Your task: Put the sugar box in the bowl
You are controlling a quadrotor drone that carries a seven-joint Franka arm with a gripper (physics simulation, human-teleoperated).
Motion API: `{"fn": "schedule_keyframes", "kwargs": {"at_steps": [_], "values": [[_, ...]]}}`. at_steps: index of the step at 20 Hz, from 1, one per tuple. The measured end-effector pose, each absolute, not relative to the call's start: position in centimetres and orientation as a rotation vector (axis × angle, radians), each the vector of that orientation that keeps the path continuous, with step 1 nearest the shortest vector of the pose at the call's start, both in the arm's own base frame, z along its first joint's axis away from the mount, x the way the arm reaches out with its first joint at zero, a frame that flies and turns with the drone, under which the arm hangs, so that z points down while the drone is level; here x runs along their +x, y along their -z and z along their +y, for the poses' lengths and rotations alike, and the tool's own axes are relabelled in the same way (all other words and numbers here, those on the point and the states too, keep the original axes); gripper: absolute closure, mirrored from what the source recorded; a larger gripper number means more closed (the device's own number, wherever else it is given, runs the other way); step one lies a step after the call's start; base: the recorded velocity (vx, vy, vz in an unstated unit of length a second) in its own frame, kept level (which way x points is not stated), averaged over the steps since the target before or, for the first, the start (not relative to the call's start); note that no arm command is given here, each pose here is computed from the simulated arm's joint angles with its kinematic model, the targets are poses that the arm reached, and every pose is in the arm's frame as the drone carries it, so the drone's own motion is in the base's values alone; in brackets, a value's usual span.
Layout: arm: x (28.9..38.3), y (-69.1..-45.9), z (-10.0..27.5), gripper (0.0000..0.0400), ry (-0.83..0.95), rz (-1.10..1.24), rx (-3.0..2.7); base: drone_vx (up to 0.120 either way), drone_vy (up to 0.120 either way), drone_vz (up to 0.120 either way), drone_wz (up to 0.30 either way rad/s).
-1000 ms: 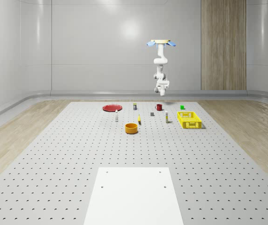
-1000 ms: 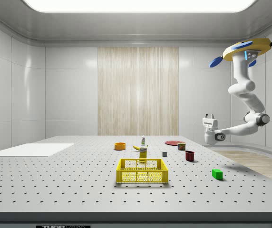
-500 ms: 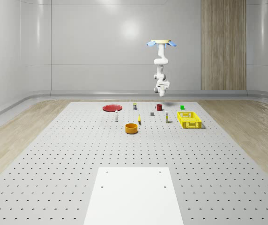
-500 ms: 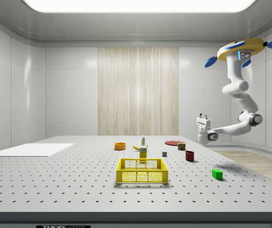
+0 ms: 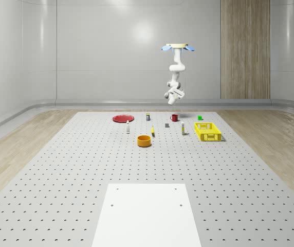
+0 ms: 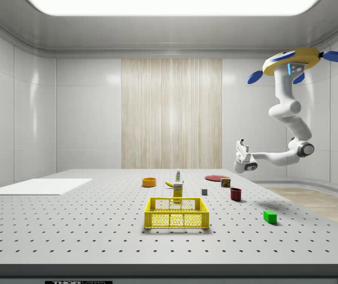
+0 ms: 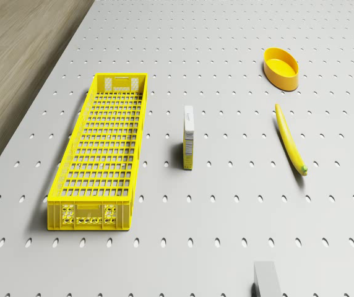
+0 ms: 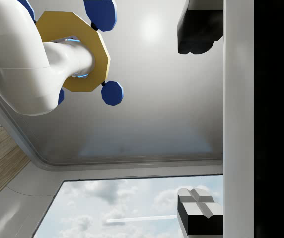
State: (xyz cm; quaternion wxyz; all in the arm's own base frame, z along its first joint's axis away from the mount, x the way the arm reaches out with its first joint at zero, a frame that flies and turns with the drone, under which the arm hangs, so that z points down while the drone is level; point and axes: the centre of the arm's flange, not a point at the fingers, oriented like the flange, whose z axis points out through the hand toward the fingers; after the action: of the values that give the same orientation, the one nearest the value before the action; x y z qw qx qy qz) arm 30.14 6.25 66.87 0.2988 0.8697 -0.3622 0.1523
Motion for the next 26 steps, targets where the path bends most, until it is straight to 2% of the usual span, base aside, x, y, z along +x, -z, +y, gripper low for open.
{"fn": "schedule_keyframes", "kwargs": {"at_steps": [3, 6, 9, 12, 15, 19, 26], "values": [[30.23, -63.9, 8.7, 0.0, -0.535, -0.816, 1.952, 0.053, 0.0, -0.12, 0.0], [30.38, -59.1, 9.9, 0.0, -0.656, -0.627, 1.488, 0.0, 0.0, -0.12, 0.0], [30.54, -54.3, 8.6, 0.0, -0.736, -0.432, 1.01, 0.0, 0.0, -0.12, 0.0], [30.65, -51.3, 6.1, 0.0, -0.772, -0.275, 0.628, 0.0, 0.0, -0.12, 0.0], [30.68, -50.0, 3.8, 0.0, -0.784, -0.167, 0.374, 0.0, 0.0, -0.12, 0.0], [30.69, -49.3, 1.9, 0.0, -0.786, -0.084, 0.183, 0.01, 0.0, -0.12, 0.0], [30.68, -49.1, 0.5, 0.0, -0.785, -0.026, 0.052, 0.12, 0.0, -0.12, 0.0]]}}
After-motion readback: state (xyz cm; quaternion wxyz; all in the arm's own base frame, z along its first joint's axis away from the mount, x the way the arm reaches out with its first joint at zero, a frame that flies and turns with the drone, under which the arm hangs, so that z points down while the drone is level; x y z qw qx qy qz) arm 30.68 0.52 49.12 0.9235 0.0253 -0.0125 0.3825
